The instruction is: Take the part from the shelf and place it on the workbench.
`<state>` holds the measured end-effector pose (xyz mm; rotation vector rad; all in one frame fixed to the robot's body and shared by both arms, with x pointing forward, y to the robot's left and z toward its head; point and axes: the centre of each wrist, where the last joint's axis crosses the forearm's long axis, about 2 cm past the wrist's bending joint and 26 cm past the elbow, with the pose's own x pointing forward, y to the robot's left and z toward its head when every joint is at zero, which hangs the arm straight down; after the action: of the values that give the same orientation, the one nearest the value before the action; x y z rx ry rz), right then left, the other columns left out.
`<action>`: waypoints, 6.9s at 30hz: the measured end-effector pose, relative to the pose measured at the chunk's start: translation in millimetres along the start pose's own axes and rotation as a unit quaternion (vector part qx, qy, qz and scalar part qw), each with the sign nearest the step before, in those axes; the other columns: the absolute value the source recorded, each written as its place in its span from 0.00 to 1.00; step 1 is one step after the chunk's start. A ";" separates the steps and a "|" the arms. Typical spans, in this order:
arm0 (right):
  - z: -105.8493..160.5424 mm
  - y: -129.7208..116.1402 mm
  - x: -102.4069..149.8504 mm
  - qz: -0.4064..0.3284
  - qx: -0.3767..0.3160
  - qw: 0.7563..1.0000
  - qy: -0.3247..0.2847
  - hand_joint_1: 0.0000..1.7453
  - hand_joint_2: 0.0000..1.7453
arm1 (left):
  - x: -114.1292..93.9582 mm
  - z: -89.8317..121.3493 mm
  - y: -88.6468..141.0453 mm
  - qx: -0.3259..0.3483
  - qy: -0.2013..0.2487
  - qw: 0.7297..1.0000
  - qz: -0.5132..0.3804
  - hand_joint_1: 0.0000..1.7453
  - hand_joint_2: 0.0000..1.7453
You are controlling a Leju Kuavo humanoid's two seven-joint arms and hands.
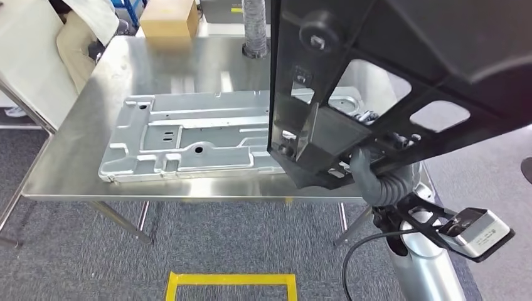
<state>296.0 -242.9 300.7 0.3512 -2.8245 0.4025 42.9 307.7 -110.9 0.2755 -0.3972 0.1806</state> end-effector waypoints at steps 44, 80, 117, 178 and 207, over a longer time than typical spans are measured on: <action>-45.7 -28.3 -58.2 0.620 0.156 0.760 0.112 1.00 1.00 | 8.0 -2.5 -0.2 -0.009 -0.015 1.000 -0.014 0.00 1.00; -17.7 137.6 -162.3 0.476 0.443 0.749 0.128 1.00 1.00 | 10.1 -4.5 5.3 -0.025 -0.045 0.998 -0.034 0.00 1.00; 15.6 117.9 -176.1 0.345 0.320 0.843 0.260 0.00 0.00 | 14.2 -6.7 8.7 -0.042 -0.096 0.994 -0.041 0.00 0.00; 152.4 -8.8 41.7 0.251 -0.333 0.887 0.200 0.00 0.00 | -3.3 1.7 -3.4 -0.003 -0.110 0.993 0.042 0.00 0.00; 446.8 28.7 111.4 0.367 -0.153 0.401 0.825 0.00 0.00 | -7.1 5.3 -12.6 -0.030 -0.121 0.992 0.034 0.00 0.00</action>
<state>83.2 -373.4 -87.3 -0.9440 -0.7370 0.1179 37.4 293.4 -111.9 0.2250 -0.6520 0.2019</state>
